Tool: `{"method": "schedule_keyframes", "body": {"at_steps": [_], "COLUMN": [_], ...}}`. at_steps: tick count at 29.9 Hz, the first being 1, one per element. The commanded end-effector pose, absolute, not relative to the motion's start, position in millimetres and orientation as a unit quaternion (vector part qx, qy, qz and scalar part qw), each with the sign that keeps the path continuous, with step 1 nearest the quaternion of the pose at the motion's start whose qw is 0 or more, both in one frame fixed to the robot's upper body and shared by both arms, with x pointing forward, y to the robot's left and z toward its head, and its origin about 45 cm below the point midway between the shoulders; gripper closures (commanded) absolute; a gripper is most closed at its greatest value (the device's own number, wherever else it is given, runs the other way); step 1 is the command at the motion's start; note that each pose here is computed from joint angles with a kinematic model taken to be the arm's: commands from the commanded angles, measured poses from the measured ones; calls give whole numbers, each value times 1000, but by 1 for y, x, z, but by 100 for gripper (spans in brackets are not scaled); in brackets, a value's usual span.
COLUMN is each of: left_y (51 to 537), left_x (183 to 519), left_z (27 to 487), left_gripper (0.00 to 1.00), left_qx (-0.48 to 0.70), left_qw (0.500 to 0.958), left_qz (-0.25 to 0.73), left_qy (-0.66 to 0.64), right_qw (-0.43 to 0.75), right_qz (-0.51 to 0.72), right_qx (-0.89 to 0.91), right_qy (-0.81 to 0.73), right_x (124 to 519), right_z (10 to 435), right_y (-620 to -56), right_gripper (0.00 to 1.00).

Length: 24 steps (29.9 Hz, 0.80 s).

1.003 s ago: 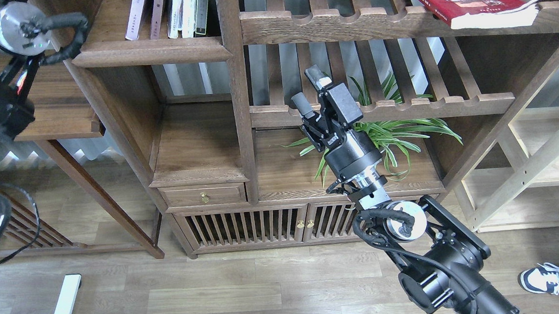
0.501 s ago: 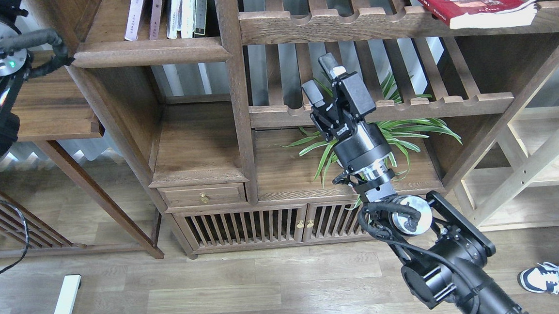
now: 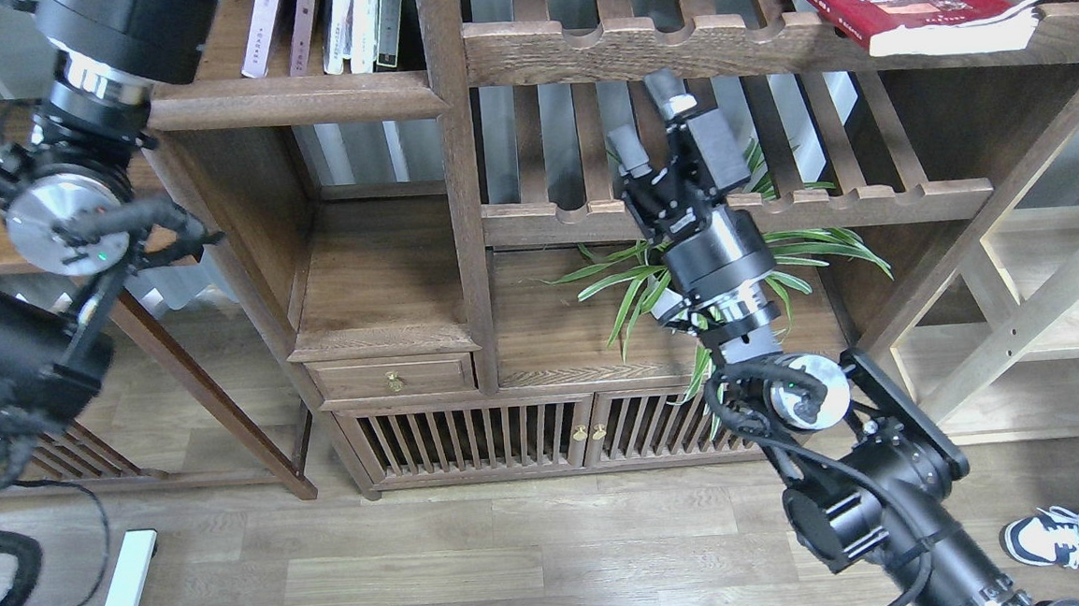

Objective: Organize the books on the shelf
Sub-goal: 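Withdraw the left gripper from the shelf and lower it forward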

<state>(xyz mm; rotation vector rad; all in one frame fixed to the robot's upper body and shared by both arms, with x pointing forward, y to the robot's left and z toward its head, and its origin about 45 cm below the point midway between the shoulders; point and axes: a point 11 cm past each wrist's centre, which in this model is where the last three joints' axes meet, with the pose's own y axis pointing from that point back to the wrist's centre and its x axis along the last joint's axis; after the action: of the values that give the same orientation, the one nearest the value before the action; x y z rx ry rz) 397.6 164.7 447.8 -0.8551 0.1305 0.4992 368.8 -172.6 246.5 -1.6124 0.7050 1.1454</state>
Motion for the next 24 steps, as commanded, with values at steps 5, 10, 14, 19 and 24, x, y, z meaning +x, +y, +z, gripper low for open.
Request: {"method": "schedule_keyframes", "body": {"at_steps": [5, 10, 14, 19, 24], "left_y": [132, 115, 108, 105, 105], "left_x": [388, 383, 380, 378, 376], "left_z": [413, 396, 387, 377, 369], "left_gripper": [50, 47, 38, 30, 21], "left_qx": [-422, -427, -427, -428, -428], "left_qw": [871, 865, 863, 858, 855], "left_qz": [217, 211, 209, 213, 217], "left_qy": [127, 159, 173, 188, 197], "right_qw": [517, 523, 536, 550, 548], "right_qz": [461, 460, 450, 439, 436], "right_qx": [-648, -635, -628, -612, -598], "right_qy": [317, 334, 341, 359, 389], "right_x": [378, 382, 384, 385, 376], "right_z": [251, 251, 255, 254, 238], "right_y": [-197, -208, -221, -242, -266], "right_gripper": [2, 2, 2, 2, 2]}}
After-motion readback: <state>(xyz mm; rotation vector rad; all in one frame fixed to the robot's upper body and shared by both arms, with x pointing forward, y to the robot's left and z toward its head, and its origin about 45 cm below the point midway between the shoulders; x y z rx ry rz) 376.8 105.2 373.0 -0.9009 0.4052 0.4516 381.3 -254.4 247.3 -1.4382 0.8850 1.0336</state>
